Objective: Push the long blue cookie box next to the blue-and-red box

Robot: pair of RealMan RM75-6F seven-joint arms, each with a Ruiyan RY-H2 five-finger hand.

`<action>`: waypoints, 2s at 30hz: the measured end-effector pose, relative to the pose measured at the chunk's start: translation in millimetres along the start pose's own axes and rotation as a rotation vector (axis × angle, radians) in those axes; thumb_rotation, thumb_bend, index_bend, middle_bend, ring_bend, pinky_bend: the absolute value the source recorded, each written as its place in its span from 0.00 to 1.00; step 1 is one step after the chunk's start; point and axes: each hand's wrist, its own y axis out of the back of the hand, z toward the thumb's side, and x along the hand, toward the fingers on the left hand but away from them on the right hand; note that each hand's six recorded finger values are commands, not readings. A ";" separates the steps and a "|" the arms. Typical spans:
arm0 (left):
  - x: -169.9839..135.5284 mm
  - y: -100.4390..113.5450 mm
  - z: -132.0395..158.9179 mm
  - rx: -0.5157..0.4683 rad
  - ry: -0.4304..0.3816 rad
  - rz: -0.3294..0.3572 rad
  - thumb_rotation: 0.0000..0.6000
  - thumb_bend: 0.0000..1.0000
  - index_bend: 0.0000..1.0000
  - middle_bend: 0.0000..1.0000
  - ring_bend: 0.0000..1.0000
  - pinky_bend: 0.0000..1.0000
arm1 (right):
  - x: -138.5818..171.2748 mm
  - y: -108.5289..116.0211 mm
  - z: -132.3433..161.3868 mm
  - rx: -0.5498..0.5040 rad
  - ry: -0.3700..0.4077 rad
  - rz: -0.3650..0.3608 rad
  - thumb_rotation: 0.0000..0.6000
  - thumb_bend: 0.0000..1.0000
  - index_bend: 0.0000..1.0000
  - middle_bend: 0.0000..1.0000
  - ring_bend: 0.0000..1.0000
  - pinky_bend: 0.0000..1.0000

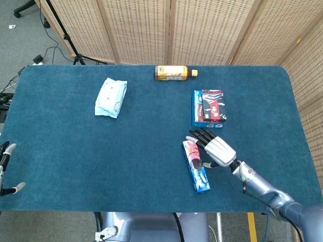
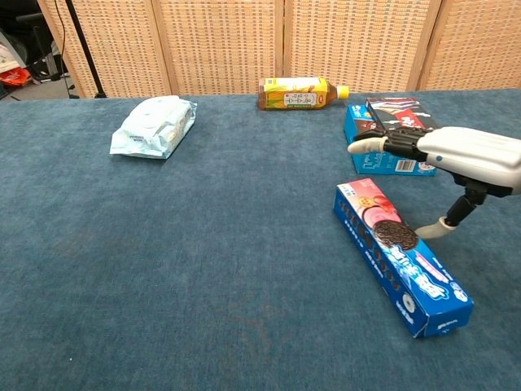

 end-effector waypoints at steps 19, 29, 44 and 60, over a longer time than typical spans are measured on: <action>0.5 1.9 -3.7 -0.011 0.001 -0.001 1.00 0.00 0.00 0.00 0.00 0.00 | -71.8 4.6 46.4 0.021 -0.033 -0.023 1.00 0.00 0.00 0.00 0.00 0.00; 0.6 2.7 -6.4 -0.016 0.007 0.001 1.00 0.00 0.00 0.00 0.00 0.00 | -73.6 37.0 67.2 -0.018 0.011 -0.093 1.00 0.00 0.00 0.00 0.00 0.00; 1.8 1.2 -4.5 -0.008 0.008 -0.003 1.00 0.00 0.00 0.00 0.00 0.00 | -10.4 43.1 103.5 0.082 0.041 -0.001 1.00 0.00 0.00 0.00 0.00 0.00; 2.8 0.9 -4.6 -0.007 0.009 -0.003 1.00 0.00 0.00 0.00 0.00 0.00 | 27.6 1.1 130.8 0.163 0.065 0.139 1.00 0.00 0.00 0.00 0.00 0.00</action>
